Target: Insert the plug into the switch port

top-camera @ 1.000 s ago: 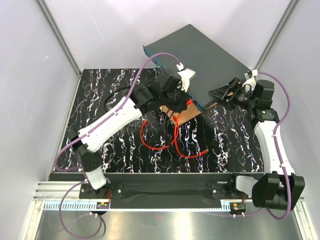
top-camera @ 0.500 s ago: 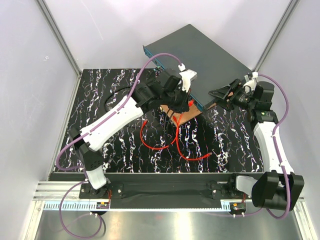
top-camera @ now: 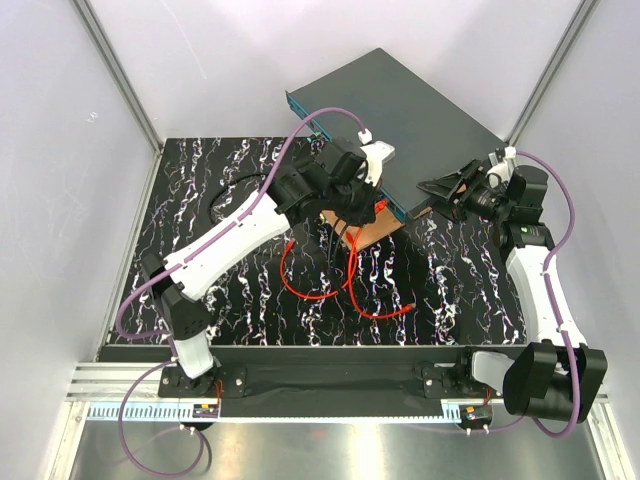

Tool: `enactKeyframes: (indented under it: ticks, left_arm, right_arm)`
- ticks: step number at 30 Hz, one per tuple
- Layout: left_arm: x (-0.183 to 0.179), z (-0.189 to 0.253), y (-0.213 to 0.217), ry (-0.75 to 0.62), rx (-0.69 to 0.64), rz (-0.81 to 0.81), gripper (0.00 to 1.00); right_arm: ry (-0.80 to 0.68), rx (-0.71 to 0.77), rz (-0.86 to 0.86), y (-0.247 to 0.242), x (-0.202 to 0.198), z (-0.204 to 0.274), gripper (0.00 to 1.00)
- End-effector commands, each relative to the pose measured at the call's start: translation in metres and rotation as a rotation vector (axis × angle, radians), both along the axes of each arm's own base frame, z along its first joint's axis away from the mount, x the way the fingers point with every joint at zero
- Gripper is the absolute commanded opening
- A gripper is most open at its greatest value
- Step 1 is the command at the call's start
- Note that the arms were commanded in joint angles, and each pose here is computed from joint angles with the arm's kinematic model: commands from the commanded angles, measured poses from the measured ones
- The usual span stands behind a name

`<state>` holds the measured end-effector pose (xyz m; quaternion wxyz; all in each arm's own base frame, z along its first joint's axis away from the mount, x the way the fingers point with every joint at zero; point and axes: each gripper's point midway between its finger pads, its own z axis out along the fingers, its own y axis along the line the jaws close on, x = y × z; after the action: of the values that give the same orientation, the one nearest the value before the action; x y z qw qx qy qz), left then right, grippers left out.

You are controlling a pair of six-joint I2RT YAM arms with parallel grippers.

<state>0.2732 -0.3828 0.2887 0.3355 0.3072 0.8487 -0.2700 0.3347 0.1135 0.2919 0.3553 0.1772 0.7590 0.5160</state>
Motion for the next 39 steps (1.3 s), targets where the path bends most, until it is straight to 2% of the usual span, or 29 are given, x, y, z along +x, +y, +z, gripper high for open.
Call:
enactKeyframes:
  ticks: [1,9,17,22,28,33,35,36,39]
  left_arm:
    - [0.046,0.073,-0.021,-0.222,-0.218,0.064,0.0]
    - [0.038,0.11,-0.037,-0.243,-0.334,-0.003,0.0]
    - [0.043,0.091,-0.05,-0.201,-0.319,-0.008,0.0]
    - [0.047,0.097,-0.059,-0.206,-0.349,-0.009,0.0]
    - [0.052,0.124,-0.063,-0.272,-0.402,-0.018,0.0]
    - [0.044,0.119,-0.061,-0.264,-0.387,-0.058,0.01]
    - [0.032,0.117,-0.054,-0.264,-0.384,-0.113,0.06]
    - [0.029,0.119,-0.048,-0.271,-0.386,-0.122,0.12]
    - [0.019,0.117,-0.024,-0.26,-0.37,-0.143,0.2]
  right_arm:
    - [-0.124,-0.04,0.069,0.01,-0.004,0.013,0.0]
    - [-0.121,-0.053,0.072,0.01,-0.005,0.01,0.0]
    - [-0.12,-0.047,0.076,0.01,-0.006,0.01,0.0]
    - [-0.12,-0.044,0.082,0.011,-0.007,0.008,0.0]
    - [-0.112,-0.039,0.089,0.012,-0.01,0.004,0.0]
    - [-0.109,-0.058,0.085,0.011,-0.007,0.003,0.0]
    - [-0.108,-0.073,0.084,0.01,-0.006,0.005,0.0]
    - [-0.102,-0.079,0.084,0.009,-0.004,0.003,0.0]
    - [-0.114,-0.106,0.087,0.007,-0.004,0.006,0.01]
